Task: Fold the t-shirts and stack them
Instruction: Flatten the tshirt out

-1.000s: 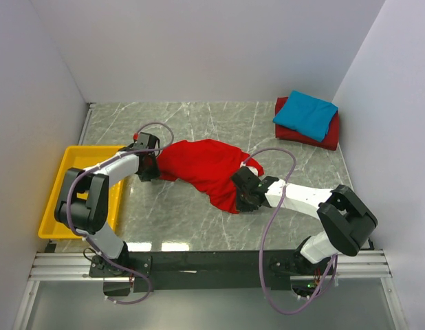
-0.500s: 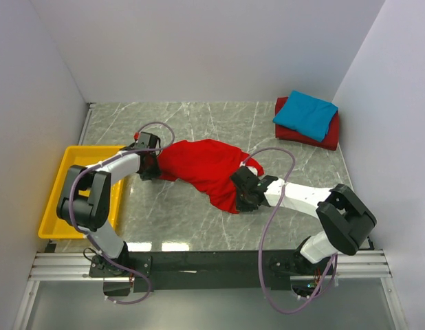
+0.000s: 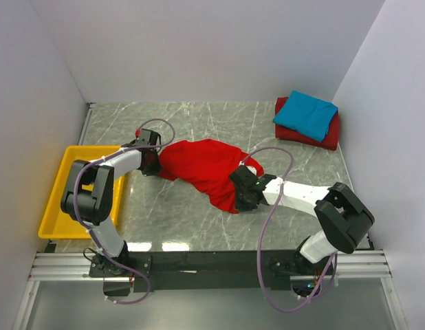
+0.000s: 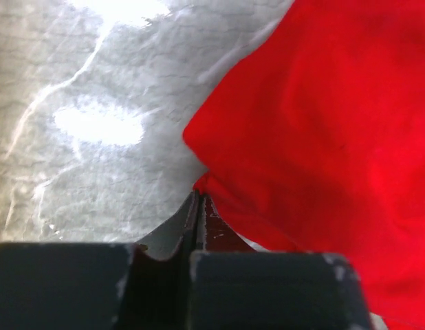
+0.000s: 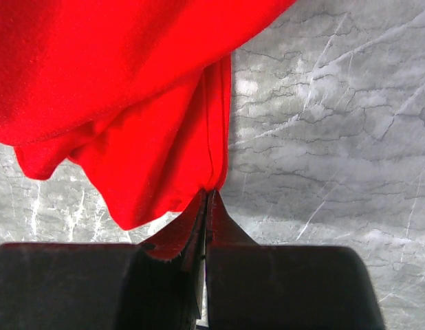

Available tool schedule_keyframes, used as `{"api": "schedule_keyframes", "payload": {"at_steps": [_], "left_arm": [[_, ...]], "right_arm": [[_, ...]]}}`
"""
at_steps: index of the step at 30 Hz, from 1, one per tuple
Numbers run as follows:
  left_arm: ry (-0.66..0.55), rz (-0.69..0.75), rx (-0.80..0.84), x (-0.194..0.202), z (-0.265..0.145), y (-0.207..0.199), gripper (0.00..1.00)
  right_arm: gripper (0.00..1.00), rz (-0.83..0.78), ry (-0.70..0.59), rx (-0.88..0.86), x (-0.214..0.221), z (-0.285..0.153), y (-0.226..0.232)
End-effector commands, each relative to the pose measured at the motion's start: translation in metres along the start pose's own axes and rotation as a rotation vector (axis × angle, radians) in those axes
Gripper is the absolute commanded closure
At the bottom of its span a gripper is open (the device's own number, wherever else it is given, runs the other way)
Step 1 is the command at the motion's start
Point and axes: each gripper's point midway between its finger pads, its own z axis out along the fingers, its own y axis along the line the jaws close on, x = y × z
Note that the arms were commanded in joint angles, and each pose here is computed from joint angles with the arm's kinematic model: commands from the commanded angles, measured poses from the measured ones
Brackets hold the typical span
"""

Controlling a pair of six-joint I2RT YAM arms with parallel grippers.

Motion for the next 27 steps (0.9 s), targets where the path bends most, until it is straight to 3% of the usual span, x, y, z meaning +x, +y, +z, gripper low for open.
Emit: {"api": "schedule_keyframes", "payload": {"at_steps": [1, 6, 9, 16, 19, 23, 27], "left_arm": [[0.022, -0.006, 0.033, 0.001, 0.006, -0.008, 1.00], [-0.038, -0.068, 0.049, -0.027, -0.011, -0.001, 1.00], [-0.120, -0.141, 0.092, -0.070, -0.040, 0.005, 0.99], [-0.368, -0.245, 0.241, -0.175, -0.143, -0.001, 1.00], [-0.509, -0.295, 0.304, -0.217, -0.205, -0.004, 1.00], [-0.669, -0.357, 0.371, -0.246, -0.276, 0.003, 1.00], [-0.795, -0.390, 0.394, -0.252, -0.331, 0.013, 1.00]], "right_arm": [[1.00, -0.011, -0.006, 0.023, -0.003, -0.003, -0.001], [1.00, 0.025, -0.056, 0.022, -0.022, -0.025, -0.004], [1.00, 0.046, -0.129, 0.006, -0.050, -0.053, -0.006], [1.00, 0.173, -0.377, 0.039, -0.146, -0.147, -0.053], [1.00, 0.168, -0.495, 0.072, -0.178, -0.199, -0.062], [1.00, 0.190, -0.654, 0.079, -0.206, -0.272, -0.069], [1.00, 0.247, -0.791, 0.096, -0.208, -0.324, -0.083]]}}
